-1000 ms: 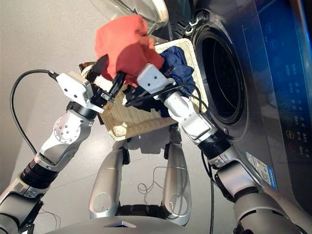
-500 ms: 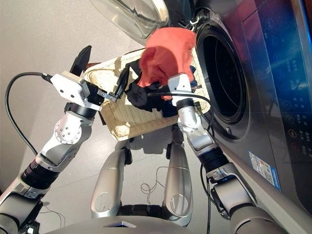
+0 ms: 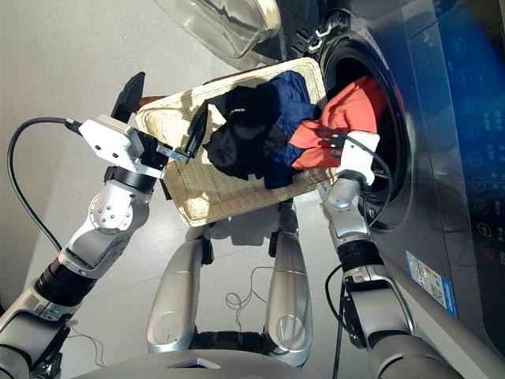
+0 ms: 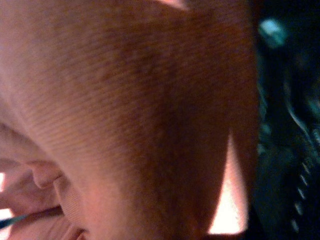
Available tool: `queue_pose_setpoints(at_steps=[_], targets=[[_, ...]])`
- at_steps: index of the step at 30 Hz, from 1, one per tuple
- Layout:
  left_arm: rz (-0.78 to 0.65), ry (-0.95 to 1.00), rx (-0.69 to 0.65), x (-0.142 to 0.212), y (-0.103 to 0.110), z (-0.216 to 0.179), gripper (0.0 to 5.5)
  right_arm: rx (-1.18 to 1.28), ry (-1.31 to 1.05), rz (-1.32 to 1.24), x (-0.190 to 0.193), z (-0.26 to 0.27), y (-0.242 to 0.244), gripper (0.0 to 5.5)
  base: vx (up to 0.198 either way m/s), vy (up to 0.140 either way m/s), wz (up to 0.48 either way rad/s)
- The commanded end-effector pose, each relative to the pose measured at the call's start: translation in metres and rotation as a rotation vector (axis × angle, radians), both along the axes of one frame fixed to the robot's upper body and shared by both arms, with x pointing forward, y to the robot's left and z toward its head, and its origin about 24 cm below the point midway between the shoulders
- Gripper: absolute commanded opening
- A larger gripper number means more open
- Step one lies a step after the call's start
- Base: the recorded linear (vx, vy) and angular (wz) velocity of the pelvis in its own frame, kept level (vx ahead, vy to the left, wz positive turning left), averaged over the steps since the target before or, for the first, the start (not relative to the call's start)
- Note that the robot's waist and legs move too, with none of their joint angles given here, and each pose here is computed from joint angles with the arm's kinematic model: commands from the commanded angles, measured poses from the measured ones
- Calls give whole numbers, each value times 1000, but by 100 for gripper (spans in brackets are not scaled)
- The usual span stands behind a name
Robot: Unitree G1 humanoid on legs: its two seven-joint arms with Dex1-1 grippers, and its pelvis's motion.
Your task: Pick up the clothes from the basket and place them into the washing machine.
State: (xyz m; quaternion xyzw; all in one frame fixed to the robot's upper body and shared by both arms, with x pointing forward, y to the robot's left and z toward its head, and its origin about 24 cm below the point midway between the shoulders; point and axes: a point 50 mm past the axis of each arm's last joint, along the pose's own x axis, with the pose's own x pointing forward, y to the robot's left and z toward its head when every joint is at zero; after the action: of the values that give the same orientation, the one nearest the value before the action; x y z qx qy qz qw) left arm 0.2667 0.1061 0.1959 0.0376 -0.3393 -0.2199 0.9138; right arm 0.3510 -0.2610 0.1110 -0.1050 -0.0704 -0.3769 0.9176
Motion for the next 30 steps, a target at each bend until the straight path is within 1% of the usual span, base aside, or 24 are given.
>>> queue_pose_setpoints(at_steps=[1, 2, 4, 5, 7, 9, 10, 14, 15, 21, 30], targets=[[-102, -166, -84, -25, -6, 30, 550, -17, -176, -116, -6, 47, -42, 0, 0, 0, 0], [-103, -167, -86, -25, -6, 30, 550, -18, -178, -116, -6, 48, -43, 0, 0, 0, 0], [-122, -164, -84, -26, -7, 30, 550, -27, -147, -187, -9, 58, -71, 0, 0, 0, 0], [-123, -165, -87, -26, -7, 31, 550, -28, -149, -187, -9, 60, -72, 0, 0, 0, 0], [-140, -165, -75, -28, -8, 31, 550, -77, -91, -249, -13, 72, -96, 0, 0, 0, 0], [-147, -164, -77, -28, -9, 31, 550, -97, -81, -258, -13, 82, -103, 0, 0, 0, 0], [-158, -162, -71, -29, -10, 31, 550, -94, -62, -293, -17, 89, -117, 0, 0, 0, 0], [-174, -167, -68, -31, -10, 33, 550, -140, -28, -336, -24, 110, -136, 0, 0, 0, 0], [-178, -163, -58, -32, -10, 32, 550, -161, 2, -371, -31, 119, -148, 0, 0, 0, 0], [-175, -171, -29, -34, -10, 32, 550, -162, -21, -451, -50, 154, -171, 0, 0, 0, 0], [-150, -166, -21, -34, -5, 33, 550, -90, -78, -554, -77, 171, -196, 0, -6, -1, 12]])
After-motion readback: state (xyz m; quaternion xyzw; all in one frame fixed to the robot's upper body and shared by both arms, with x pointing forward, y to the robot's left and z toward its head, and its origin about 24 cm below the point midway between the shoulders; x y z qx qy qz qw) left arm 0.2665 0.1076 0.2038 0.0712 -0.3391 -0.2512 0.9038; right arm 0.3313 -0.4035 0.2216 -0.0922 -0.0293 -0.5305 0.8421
